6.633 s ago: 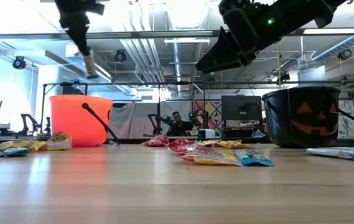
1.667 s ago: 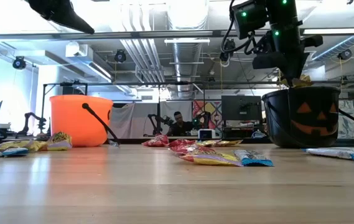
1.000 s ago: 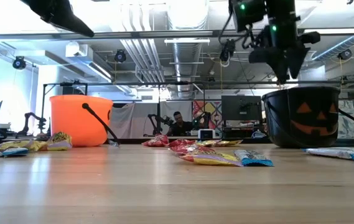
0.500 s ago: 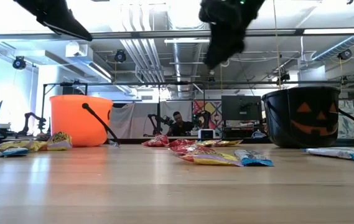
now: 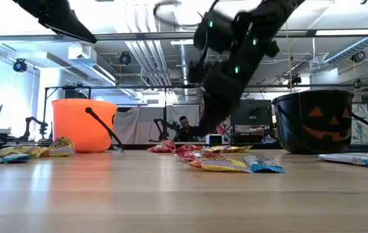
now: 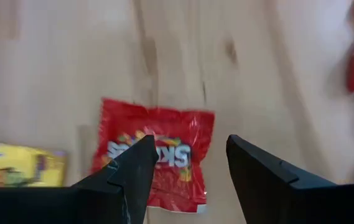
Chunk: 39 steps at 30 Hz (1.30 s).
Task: Sort candy by brand, put in halloween buckets
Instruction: Put the red candy into the purple bucket
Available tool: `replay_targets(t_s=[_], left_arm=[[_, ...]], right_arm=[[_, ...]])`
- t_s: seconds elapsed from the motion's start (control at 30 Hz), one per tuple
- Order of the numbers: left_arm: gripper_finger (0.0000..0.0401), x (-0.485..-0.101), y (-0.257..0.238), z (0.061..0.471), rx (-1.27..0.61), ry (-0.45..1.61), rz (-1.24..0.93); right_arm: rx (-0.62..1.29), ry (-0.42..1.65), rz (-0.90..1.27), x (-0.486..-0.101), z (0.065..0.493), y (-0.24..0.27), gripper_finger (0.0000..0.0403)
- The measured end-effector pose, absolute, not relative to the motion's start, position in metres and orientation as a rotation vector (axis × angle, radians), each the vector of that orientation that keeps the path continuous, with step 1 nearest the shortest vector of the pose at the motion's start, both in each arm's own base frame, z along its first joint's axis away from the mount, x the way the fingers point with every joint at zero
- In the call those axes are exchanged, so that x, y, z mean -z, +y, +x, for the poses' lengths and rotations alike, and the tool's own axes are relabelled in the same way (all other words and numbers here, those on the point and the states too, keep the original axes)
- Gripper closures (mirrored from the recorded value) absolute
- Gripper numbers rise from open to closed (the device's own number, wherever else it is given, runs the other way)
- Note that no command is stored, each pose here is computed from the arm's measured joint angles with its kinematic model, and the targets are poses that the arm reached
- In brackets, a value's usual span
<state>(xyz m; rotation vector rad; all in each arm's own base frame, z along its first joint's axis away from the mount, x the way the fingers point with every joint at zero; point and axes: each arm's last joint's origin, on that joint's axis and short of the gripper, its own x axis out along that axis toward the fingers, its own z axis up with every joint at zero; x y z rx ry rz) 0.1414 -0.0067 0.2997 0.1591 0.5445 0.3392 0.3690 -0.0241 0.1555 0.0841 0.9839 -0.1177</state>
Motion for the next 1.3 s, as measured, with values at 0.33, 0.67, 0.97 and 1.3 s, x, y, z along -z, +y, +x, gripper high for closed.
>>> replay_targets(t_s=[0.33,0.67,0.97,1.3], left_arm=[[0.0297,-0.300,-0.007,0.142,-0.337,0.539,0.168],[0.0297,-0.300,-0.007,0.142,-0.337,0.539,0.168],[0.0297,-0.301,-0.007,0.142,-0.337,0.535,0.166],[0.0297,-0.297,-0.008,0.144,-0.312,0.563,0.175]], right_arm=[[0.141,1.015,0.122,-0.134,0.371,-0.025,0.0220],[0.136,1.035,0.136,-0.127,0.367,-0.025,0.0324],[0.070,1.024,0.089,-0.132,0.367,-0.024,0.0393],[0.024,0.875,-0.085,-0.172,0.385,-0.032,0.0394]])
